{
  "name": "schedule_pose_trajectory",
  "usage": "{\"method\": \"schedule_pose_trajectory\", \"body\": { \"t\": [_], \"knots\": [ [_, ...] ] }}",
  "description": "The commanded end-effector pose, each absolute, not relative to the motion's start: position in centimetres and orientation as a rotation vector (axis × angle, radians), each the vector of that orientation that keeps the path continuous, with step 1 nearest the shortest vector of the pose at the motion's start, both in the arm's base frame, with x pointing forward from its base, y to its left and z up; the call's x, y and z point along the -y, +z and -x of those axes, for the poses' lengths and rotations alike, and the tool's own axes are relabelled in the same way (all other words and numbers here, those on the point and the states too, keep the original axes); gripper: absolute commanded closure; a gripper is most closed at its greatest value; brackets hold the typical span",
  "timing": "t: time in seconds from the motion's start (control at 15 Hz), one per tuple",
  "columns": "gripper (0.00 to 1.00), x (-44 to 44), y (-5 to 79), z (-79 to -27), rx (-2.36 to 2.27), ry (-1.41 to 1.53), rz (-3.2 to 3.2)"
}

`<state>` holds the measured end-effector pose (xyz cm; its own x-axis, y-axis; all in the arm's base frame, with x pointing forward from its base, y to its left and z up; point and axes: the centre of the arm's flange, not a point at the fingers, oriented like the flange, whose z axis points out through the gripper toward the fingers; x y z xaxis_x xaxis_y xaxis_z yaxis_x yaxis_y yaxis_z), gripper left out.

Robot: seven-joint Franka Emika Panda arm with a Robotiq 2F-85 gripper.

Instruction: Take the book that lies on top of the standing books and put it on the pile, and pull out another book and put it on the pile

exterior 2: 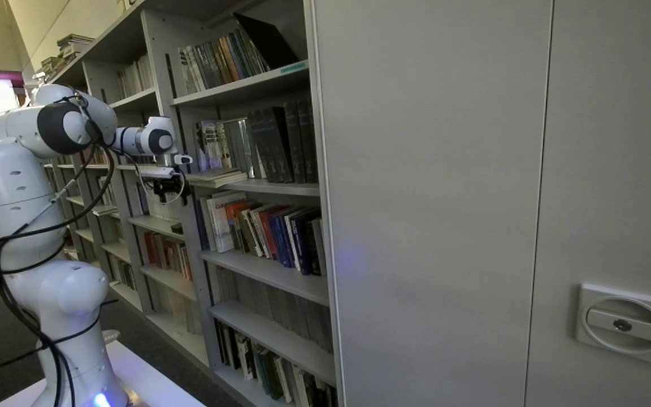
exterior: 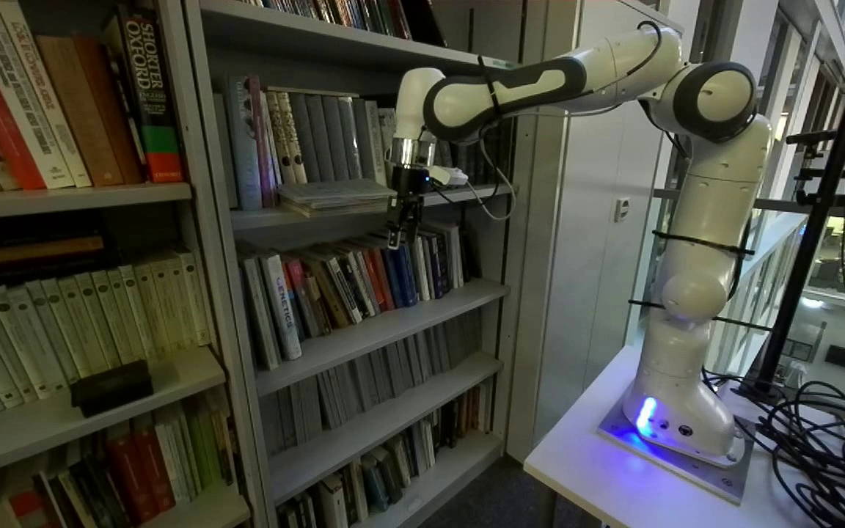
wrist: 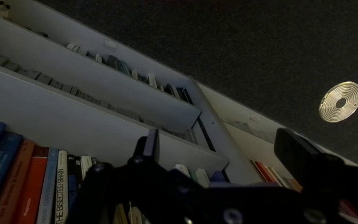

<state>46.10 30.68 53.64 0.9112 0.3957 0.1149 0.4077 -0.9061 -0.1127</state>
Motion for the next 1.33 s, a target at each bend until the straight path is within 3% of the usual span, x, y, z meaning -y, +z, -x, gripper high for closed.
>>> {"method": "schedule_pose_trajectory", "body": {
  "t": [0.0, 0.6, 1.27],
  "knots": [
    [0.00, -31.6, 54.6, -48.8, 0.675, -0.095, 2.960],
    [0.00, -32.8, 59.6, -54.9, 0.708, -0.156, 2.991],
    [0.00, -31.0, 59.2, -56.8, 0.589, -0.159, 2.978]
  ]
}}
